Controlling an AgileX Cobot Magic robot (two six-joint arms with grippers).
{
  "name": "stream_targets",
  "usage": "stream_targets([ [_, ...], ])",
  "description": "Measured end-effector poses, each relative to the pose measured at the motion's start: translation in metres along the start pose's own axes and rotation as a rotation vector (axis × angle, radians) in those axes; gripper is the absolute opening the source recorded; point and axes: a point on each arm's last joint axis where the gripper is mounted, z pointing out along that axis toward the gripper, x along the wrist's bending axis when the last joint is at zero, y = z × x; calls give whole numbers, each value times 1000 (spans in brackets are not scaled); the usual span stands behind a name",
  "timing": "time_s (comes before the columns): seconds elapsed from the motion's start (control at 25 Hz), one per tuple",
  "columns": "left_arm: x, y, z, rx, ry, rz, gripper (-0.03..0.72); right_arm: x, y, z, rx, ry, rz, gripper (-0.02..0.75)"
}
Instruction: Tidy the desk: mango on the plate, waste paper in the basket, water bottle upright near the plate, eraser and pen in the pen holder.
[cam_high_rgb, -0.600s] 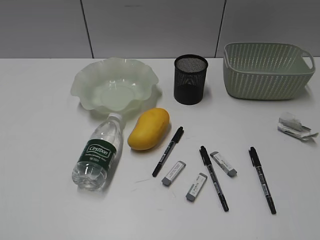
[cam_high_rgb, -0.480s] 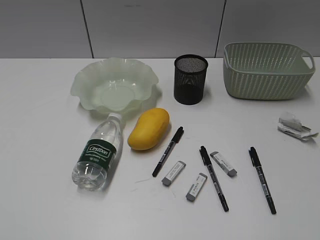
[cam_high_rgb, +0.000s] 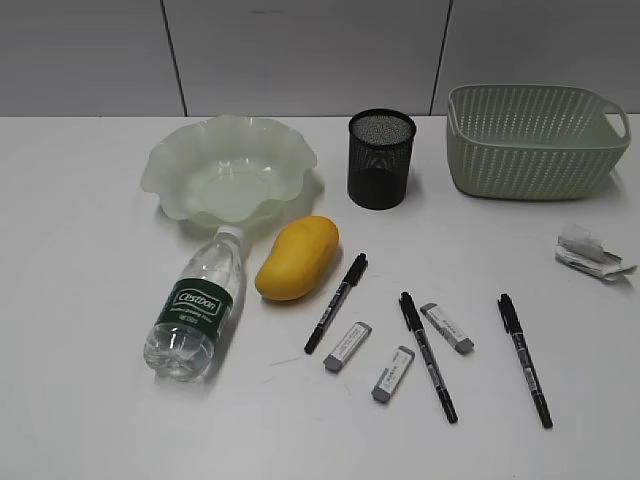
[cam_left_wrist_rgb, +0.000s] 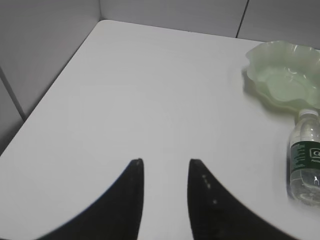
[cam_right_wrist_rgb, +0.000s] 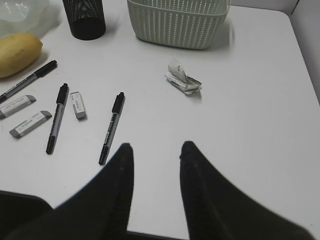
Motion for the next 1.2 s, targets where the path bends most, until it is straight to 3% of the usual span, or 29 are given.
stream_targets([
  [0.44, -1, 0, 0, 5, -16, -8, 226, 0, 0, 0, 0, 0, 0, 268],
  [0.52, -5, 0, 2, 21, -49, 31, 226, 0, 0, 0, 0, 0, 0, 268],
  [0.56, -10, 1, 5, 46, -92, 86, 227, 0, 0, 0, 0, 0, 0, 268],
  [0.6, -23, 8, 14, 105, -194, 213, 235, 0, 0, 0, 0, 0, 0, 268],
  [0.64, -23, 8, 14, 105, -194, 213, 235, 0, 0, 0, 0, 0, 0, 268],
  [0.76, -47, 29, 37, 123, -355, 266, 248, 0, 0, 0, 0, 0, 0, 268],
  [0.92, -77, 56, 91, 110, -501, 229, 276, 0, 0, 0, 0, 0, 0, 268],
  [1.08, -105, 61, 161, 255, -619, 240, 318, 0, 0, 0, 0, 0, 0, 268],
  [1.2, -142, 62, 196, 329, -708, 314, 321, 0, 0, 0, 0, 1, 0, 268],
])
